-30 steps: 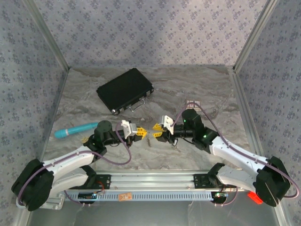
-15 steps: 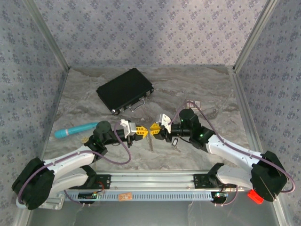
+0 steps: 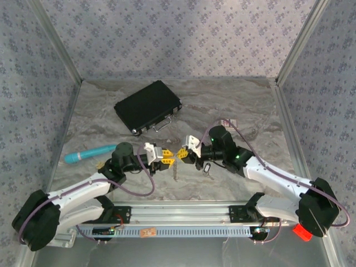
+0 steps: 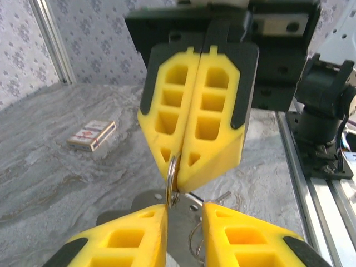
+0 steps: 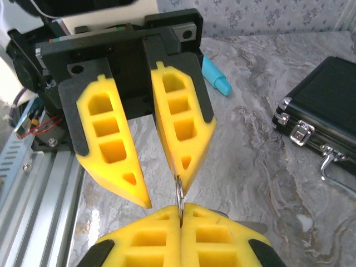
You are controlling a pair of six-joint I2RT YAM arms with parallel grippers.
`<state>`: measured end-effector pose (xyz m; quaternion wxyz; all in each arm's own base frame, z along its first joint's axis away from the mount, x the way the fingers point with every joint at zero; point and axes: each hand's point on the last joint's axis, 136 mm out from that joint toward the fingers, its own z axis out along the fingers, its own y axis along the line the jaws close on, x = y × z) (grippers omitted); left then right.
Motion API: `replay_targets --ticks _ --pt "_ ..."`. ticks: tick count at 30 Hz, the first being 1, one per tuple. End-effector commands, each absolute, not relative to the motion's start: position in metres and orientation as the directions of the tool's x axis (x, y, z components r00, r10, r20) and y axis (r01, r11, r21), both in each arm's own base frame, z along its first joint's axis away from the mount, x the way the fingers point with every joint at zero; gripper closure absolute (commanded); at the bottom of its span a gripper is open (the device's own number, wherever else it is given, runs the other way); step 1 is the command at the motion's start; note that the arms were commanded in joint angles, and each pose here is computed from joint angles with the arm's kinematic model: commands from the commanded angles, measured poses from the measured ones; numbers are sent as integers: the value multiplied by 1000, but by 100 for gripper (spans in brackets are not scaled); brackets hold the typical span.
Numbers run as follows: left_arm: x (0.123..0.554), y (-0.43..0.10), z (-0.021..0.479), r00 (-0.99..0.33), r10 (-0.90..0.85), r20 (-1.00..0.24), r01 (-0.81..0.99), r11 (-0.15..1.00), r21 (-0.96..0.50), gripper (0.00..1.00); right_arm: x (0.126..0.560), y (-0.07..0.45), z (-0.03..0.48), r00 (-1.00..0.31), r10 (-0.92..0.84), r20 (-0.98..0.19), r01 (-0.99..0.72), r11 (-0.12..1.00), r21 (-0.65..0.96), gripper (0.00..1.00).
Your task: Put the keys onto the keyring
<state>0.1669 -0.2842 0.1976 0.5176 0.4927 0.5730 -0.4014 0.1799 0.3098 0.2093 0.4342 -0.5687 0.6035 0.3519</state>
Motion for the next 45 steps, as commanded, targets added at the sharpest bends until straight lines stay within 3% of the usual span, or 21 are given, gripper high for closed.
replay_targets --ticks 1,8,21,23,26,30,45 --pt "161 -286 203 78 209 -975 984 143 109 78 172 304 205 102 -502 -859 -990 38 -140 100" --pt "159 -287 205 99 223 -970 985 119 128 83 163 308 204 178 -592 -786 -982 -60 -178 100" --pt "154 -289 210 111 204 -973 987 90 131 94 158 321 203 216 -623 -752 -975 -104 -194 100" --pt "154 -288 211 116 200 -973 986 94 137 100 158 322 202 213 -623 -753 -976 -103 -191 100" --pt "153 -288 212 119 193 -974 986 95 139 100 159 320 205 196 -602 -774 -979 -79 -186 85" --pt "151 -288 211 119 180 -977 986 94 137 100 165 310 215 118 -484 -867 -991 1 -135 78" --pt "147 -291 208 121 170 -978 988 75 135 100 162 311 206 55 -402 -914 -997 26 -71 79"
